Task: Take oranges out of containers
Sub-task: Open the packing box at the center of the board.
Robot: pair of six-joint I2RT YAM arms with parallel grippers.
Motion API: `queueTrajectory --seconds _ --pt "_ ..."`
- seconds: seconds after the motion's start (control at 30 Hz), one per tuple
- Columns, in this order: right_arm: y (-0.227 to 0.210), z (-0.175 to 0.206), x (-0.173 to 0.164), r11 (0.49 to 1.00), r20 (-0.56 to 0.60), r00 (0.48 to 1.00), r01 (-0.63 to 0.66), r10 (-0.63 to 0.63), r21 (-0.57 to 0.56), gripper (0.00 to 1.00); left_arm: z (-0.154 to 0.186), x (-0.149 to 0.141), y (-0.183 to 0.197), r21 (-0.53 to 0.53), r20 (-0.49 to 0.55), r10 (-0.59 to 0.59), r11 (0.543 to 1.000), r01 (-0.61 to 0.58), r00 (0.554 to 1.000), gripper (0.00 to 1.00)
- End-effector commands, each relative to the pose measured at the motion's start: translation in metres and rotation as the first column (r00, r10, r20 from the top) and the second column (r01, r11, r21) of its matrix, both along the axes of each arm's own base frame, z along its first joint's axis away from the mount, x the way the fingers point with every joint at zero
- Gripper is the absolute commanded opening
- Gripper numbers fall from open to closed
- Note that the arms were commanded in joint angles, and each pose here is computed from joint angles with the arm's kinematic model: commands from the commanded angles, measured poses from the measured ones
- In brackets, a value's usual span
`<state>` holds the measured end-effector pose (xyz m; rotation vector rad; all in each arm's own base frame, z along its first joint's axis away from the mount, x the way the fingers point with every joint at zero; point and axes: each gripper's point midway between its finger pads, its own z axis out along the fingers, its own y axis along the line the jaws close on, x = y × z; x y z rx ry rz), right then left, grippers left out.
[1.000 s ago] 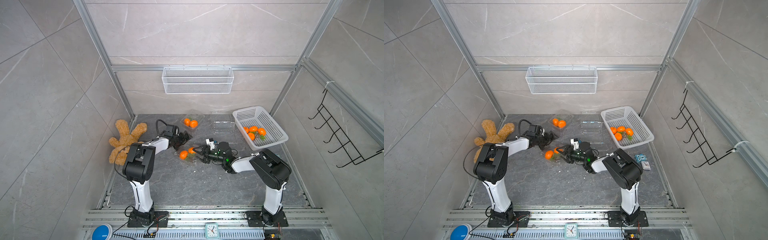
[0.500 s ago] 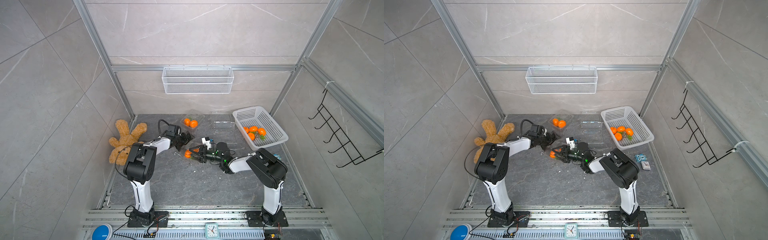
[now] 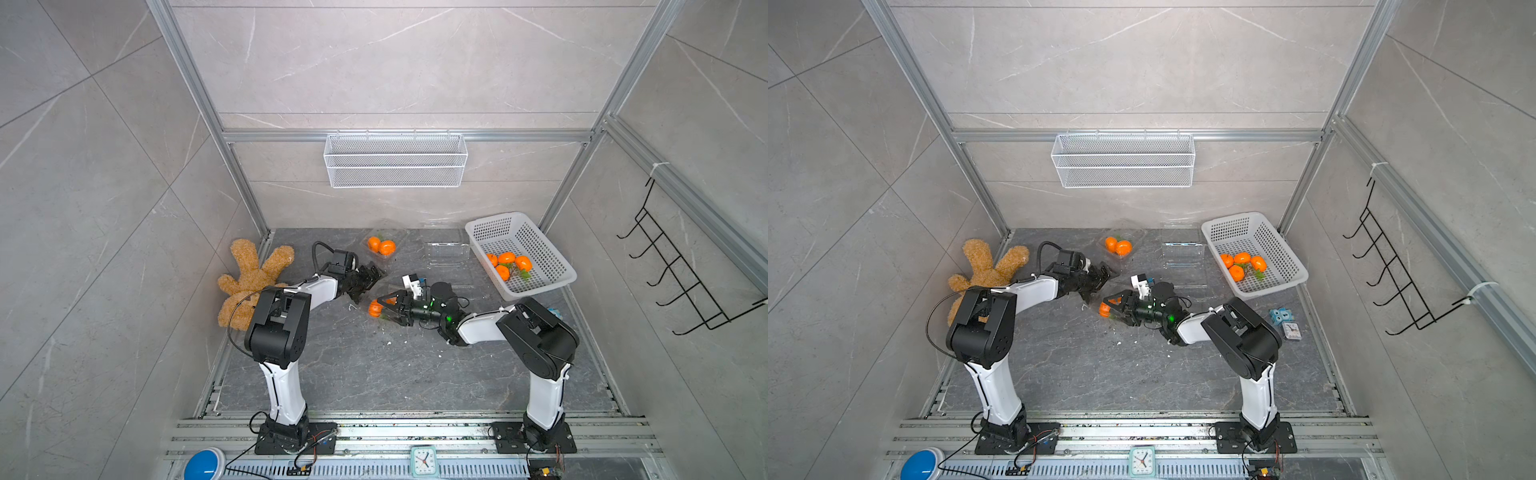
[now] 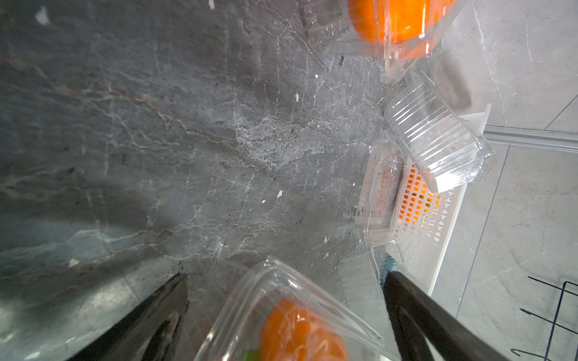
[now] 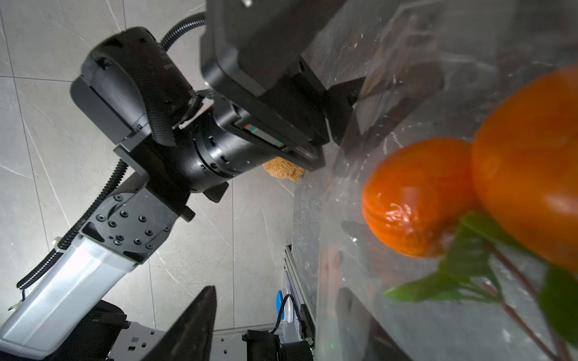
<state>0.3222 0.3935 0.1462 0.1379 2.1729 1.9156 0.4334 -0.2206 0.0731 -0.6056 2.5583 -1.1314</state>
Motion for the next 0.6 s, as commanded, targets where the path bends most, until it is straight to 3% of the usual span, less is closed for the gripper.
queueTrajectory --seconds 0.0,0.57 --pt "0.008 0.018 0.009 0.999 0.066 0.998 0.012 -0.015 0.041 0.63 0.032 -0.004 -0.017 -0.104 0.035 -0.024 0.994 0.028 0.999 1.0" --pt "0.001 0.033 0.021 0.982 0.103 0.988 0.1 -0.117 0.163 0.63 0.033 -0.01 -0.025 -0.181 0.02 0.005 0.984 -0.001 1.0 0.99"
